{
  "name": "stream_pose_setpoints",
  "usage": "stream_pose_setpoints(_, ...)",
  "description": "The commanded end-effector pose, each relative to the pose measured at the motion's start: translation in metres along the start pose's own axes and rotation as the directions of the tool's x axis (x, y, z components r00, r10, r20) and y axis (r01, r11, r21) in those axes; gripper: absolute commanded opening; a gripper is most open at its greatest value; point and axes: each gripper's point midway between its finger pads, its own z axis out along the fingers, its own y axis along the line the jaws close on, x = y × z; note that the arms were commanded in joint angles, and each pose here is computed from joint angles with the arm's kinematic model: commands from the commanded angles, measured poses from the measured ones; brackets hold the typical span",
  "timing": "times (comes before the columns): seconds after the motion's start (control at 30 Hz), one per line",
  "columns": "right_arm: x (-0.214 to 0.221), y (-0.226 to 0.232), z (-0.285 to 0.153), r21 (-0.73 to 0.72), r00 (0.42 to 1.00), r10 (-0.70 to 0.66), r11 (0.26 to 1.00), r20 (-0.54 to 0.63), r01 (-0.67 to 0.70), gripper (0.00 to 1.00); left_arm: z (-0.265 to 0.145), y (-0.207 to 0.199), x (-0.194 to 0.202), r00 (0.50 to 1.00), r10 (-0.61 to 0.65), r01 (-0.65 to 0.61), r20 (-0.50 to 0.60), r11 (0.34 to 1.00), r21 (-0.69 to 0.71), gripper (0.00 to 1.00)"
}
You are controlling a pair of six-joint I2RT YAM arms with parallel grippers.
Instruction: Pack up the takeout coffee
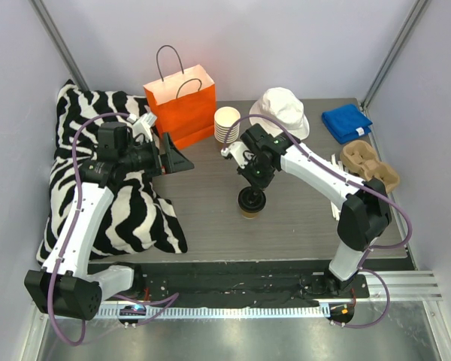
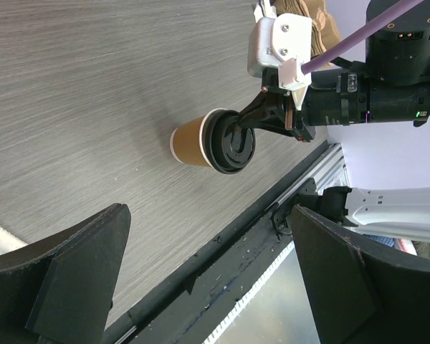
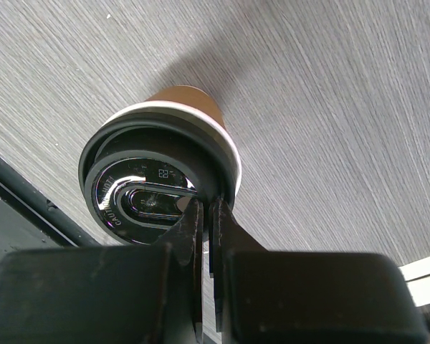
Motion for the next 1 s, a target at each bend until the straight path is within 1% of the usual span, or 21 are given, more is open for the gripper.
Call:
stream_pose_setpoints(0.0,-0.016,-0.001,-0.001,-0.007,0.999,0.004,1.000,0.046,-0.003,0.06,-0.003,-0.008,-0.006,0.999,0.026,-0.027,0.026,0.999,0.037,1.00)
stream_pose_setpoints(0.07,-0.015,-0.001,0.001,-0.014,0.999,0.007,1.000,0.044,-0.007,0.06,-0.002,-0.007,-0.006,0.999,0.023,-0.024,0.025,0.999,0.037,1.00)
stream_pose_setpoints(0.27,-0.015,0.000,0.004,-0.022,0.999,0.007,1.000,0.037,-0.006,0.11,-0.002,-0.008,-0.004,1.000,0.023,-0.024,0.020,0.999,0.043,1.00)
stream_pose_setpoints(0.37,-0.017,0.001,0.002,-0.023,0.999,0.008,1.000,0.043,-0.007,0.20,-0.002,-0.007,-0.004,1.000,0.022,-0.023,0.019,0.999,0.041,1.00)
stream_pose_setpoints(0.4,-0.018,0.001,0.001,-0.023,0.999,0.007,1.000,0.048,-0.006,0.25,-0.002,-0.007,-0.004,1.000,0.019,-0.019,0.019,0.999,0.040,1.00)
stream_pose_setpoints(0.5,-0.025,0.000,-0.008,-0.031,0.997,0.024,0.999,0.073,-0.022,0.36,-0.001,-0.006,-0.001,1.000,0.016,-0.016,0.011,0.999,0.043,1.00)
stream_pose_setpoints(0.6,-0.034,0.000,-0.024,-0.044,0.993,0.042,0.998,0.108,-0.038,0.42,-0.002,-0.008,0.001,1.000,0.018,-0.018,0.000,0.998,0.058,1.00)
stream_pose_setpoints(0.8,-0.034,-0.005,-0.052,-0.059,0.983,0.075,0.996,0.165,-0.066,0.48,-0.004,-0.024,0.005,0.999,0.048,-0.044,-0.020,0.987,0.152,1.00)
stream_pose_setpoints(0.87,-0.030,-0.002,-0.063,-0.093,0.976,0.092,0.993,0.197,-0.075,0.48,-0.002,-0.029,0.010,0.997,0.076,-0.071,-0.024,0.982,0.177,1.00)
stream_pose_setpoints(0.93,-0.022,-0.003,-0.070,-0.126,0.966,0.136,0.986,0.218,-0.111,0.47,0.005,-0.030,0.018,0.995,0.094,-0.085,-0.039,0.977,0.197,1.00)
stream_pose_setpoints(0.97,-0.024,0.004,-0.074,-0.185,0.958,0.158,0.976,0.240,-0.114,0.46,0.011,-0.038,0.029,0.992,0.112,-0.095,-0.065,0.969,0.229,0.98)
